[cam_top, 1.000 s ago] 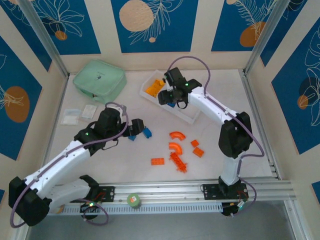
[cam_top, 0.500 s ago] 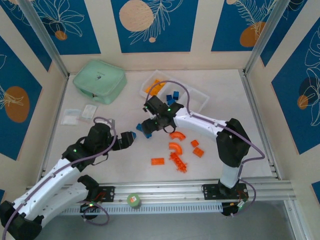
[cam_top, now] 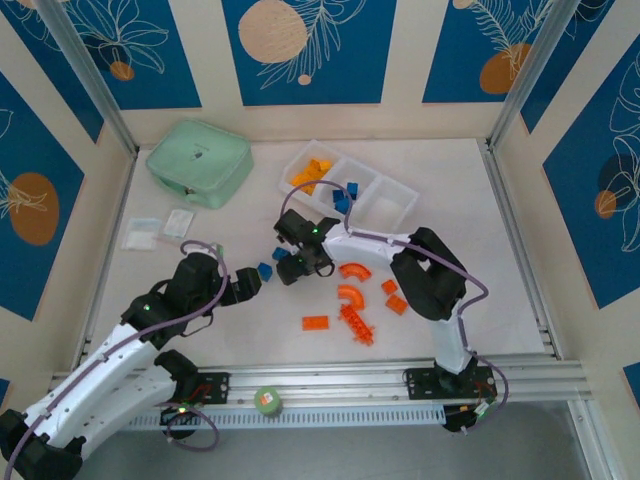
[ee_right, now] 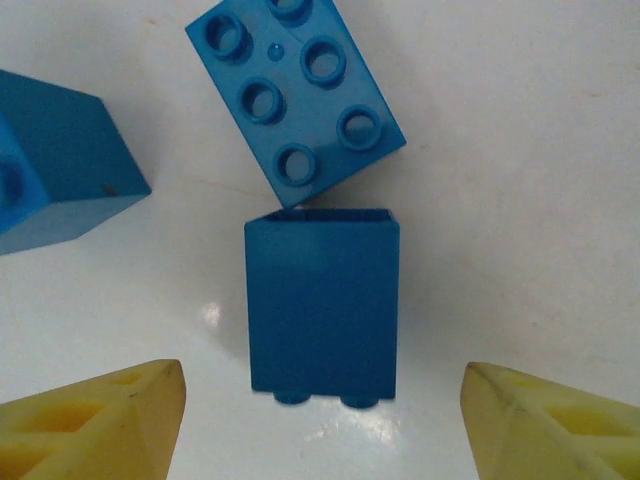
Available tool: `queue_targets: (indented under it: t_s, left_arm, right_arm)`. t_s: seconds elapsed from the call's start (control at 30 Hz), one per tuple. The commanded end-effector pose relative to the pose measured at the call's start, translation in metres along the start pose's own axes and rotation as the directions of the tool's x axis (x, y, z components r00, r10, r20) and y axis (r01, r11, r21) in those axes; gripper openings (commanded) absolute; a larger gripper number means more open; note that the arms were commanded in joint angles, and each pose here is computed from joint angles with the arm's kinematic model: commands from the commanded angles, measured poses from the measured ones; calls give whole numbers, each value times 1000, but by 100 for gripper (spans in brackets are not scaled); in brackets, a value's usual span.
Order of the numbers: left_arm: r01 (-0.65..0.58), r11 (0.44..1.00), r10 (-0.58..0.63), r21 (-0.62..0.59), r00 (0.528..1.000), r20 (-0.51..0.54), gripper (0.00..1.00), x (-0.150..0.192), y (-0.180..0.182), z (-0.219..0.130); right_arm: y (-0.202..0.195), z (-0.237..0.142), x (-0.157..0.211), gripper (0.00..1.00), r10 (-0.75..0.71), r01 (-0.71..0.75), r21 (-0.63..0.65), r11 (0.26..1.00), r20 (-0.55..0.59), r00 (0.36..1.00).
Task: Sort the legos into containers by color
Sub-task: Pick up the lego from the center of the table.
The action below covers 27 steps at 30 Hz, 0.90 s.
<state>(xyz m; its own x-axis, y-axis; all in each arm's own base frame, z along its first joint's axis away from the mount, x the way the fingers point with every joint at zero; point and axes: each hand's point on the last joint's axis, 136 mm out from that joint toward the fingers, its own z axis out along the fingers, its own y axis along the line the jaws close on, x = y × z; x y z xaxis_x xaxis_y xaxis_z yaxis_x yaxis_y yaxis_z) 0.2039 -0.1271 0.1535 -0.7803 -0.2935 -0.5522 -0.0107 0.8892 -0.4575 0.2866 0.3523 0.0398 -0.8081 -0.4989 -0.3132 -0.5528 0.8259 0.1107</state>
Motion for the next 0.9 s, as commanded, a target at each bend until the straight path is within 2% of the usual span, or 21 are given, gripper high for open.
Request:
queue_targets:
  t_s: [0.0,0.37,0.6,0.87]
  left_arm:
    - [18,999,-18,-26,1000,13,99,-1,7,0]
    - [15,999,-15,-29,1000,16,99,-3,6,2]
    - [6,1000,-6,-21,1000,21,99,-7,2,0]
    - [-9,1000,9,4,1000,26,99,-16,-9,1]
  right_arm:
    - [5,1,-16,71,-15,16,-5,1000,36,999]
    - [-2,16,-26,48,-26,25,36,999,35,999]
    - [0,-2,-31,27,-28,26,24,999,66,997]
    - [-13,-53,-47,25,3,-4,6,1000,150,989]
